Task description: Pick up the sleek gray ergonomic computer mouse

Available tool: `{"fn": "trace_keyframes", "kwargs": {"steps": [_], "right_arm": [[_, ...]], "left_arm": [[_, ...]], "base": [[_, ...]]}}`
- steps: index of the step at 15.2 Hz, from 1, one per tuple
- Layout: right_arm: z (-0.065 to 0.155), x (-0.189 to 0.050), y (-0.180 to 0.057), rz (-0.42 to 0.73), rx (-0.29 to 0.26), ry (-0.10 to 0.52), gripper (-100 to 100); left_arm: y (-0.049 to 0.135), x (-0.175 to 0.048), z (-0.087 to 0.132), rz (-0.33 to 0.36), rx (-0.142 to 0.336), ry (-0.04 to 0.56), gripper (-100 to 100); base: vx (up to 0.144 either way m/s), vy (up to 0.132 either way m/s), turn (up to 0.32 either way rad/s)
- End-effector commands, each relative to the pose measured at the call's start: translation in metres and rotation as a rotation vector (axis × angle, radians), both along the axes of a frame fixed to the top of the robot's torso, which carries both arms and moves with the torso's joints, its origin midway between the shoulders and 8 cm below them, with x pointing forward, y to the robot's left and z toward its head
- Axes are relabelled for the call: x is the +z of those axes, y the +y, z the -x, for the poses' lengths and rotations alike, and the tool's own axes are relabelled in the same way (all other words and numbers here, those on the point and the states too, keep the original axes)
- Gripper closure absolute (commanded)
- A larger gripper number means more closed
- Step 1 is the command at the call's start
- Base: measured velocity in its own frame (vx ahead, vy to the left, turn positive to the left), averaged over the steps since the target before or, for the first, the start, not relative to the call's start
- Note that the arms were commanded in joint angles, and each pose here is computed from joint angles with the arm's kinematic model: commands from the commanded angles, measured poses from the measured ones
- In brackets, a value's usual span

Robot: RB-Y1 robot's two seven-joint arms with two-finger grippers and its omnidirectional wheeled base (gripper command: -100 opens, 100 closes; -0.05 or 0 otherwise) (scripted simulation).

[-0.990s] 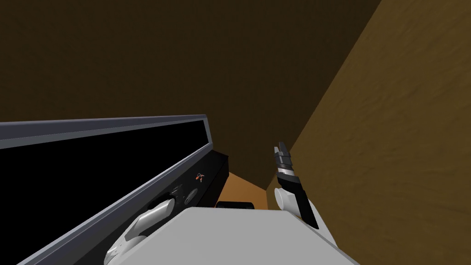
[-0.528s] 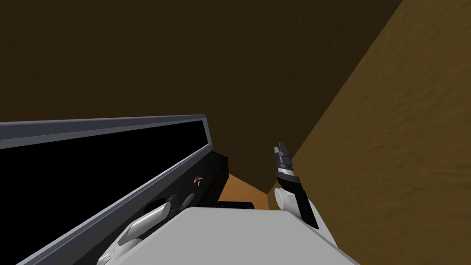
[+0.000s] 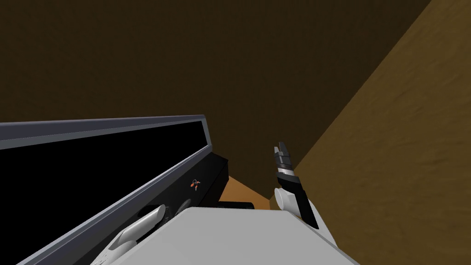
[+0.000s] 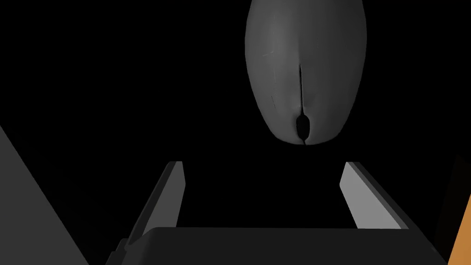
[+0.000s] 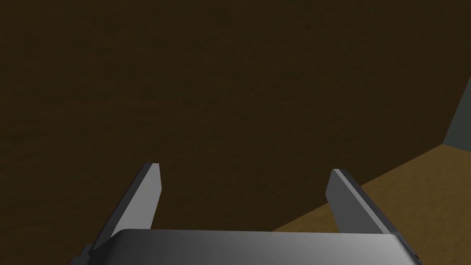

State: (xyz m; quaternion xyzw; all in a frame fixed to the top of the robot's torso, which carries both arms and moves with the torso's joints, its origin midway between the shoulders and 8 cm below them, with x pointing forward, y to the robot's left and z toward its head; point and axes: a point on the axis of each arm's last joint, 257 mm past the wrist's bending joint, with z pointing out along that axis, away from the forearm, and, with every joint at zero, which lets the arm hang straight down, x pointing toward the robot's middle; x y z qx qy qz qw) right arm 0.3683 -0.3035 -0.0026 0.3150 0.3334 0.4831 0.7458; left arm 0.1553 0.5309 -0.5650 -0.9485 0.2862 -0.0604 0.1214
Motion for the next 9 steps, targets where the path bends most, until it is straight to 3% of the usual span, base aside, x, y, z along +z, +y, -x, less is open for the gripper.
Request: {"fn": "trace_keyframes", "kwargs": {"steps": [1, 7, 8, 9], "right_arm": [[0.0, 0.0, 0.0, 0.0, 0.0, 0.0, 0], [0.0, 0.0, 0.0, 0.0, 0.0, 0.0, 0], [0.0, 0.0, 0.0, 0.0, 0.0, 0.0, 0], [0.0, 0.0, 0.0, 0.0, 0.0, 0.0, 0]], "left_arm": [[-0.004, -0.004, 0.013, 0.033, 0.034, 0.033, -100], [-0.016, -0.015, 0.047, 0.135, 0.141, 0.124, -100], [-0.017, -0.016, 0.05, 0.146, 0.152, 0.132, -100], [-0.014, -0.014, 0.044, 0.128, 0.134, 0.118, -100]], "base": [[0.123, -0.024, 0.037], [0.11, -0.02, 0.03], [0.11, -0.021, 0.019], [0.03, -0.027, 0.046]]}}
